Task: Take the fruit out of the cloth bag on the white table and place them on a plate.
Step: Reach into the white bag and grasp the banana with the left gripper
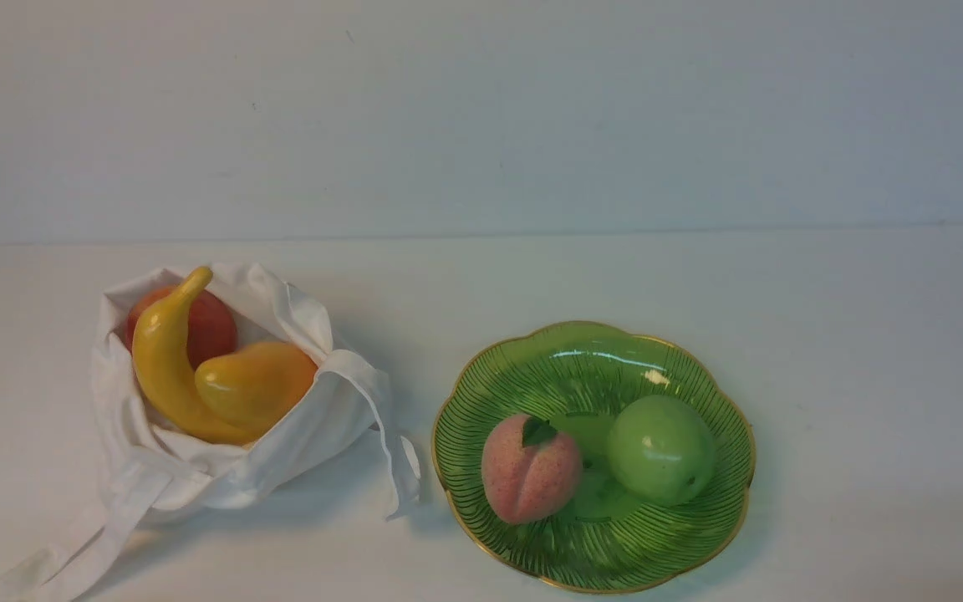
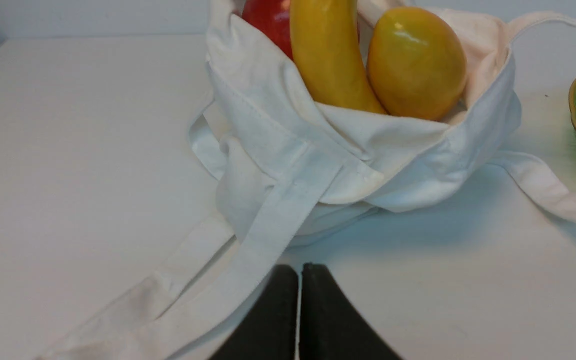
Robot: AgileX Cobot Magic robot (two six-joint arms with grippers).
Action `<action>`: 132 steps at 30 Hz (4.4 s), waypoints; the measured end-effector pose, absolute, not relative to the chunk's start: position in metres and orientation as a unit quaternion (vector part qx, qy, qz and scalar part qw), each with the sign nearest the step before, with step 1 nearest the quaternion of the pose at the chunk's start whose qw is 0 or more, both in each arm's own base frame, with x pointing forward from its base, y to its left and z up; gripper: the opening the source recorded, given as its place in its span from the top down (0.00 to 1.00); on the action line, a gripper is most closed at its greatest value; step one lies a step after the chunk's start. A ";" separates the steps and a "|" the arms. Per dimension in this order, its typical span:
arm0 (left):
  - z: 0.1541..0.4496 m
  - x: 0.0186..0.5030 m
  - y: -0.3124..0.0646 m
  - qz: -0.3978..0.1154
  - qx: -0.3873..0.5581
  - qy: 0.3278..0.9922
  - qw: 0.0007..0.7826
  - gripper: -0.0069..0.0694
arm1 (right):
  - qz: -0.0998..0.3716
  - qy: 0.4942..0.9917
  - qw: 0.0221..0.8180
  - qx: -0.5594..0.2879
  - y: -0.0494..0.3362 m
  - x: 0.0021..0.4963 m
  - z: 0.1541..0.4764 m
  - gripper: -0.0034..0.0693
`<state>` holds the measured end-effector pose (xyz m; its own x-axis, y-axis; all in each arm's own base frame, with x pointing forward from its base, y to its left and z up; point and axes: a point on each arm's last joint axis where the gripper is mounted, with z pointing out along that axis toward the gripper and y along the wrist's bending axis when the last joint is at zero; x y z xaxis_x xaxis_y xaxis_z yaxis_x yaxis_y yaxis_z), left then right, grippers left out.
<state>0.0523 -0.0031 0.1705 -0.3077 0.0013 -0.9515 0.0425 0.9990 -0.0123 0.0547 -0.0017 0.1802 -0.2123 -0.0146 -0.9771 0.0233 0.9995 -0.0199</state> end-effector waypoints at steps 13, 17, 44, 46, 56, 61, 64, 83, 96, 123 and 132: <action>0.170 0.052 -0.003 -0.017 0.014 0.808 0.588 0.92 | -0.015 0.778 0.628 0.003 -0.002 0.055 0.180 0.90; 0.170 0.052 -0.003 -0.017 0.014 0.808 0.588 0.92 | -0.015 0.778 0.628 0.003 -0.002 0.055 0.180 0.90; 0.187 0.056 -0.006 -0.118 -0.078 0.744 0.653 0.92 | -0.015 0.778 0.628 0.003 -0.002 0.055 0.180 0.90; 0.193 0.056 -0.006 -0.168 -0.126 0.714 0.668 0.92 | -0.015 0.778 0.628 0.003 -0.002 0.055 0.180 0.90; 0.220 0.053 0.011 -0.291 -0.294 0.548 0.726 0.92 | -0.015 0.778 0.628 0.003 -0.002 0.055 0.180 0.90; 0.289 0.037 0.011 -0.258 -0.225 0.497 0.798 0.92 | -0.015 0.778 0.628 0.003 -0.002 0.055 0.180 0.90; 0.319 0.045 0.001 -0.241 -0.171 0.560 0.774 0.92 | -0.015 0.778 0.628 0.003 -0.002 0.055 0.180 0.90; 0.321 0.259 -0.027 -0.109 0.053 0.941 0.315 0.91 | -0.015 0.779 0.627 0.003 -0.002 0.055 0.180 0.90; 0.311 0.300 -0.017 -0.033 0.076 0.938 0.335 0.48 | -0.015 0.779 0.627 0.003 -0.002 0.055 0.180 0.90; 0.289 0.310 -0.019 -0.045 0.070 0.953 0.293 0.58 | -0.015 0.779 0.627 0.003 -0.002 0.055 0.180 0.90; 0.328 0.285 -0.018 -0.034 0.080 0.933 0.349 0.58 | -0.015 0.779 0.627 0.003 -0.002 0.055 0.180 0.90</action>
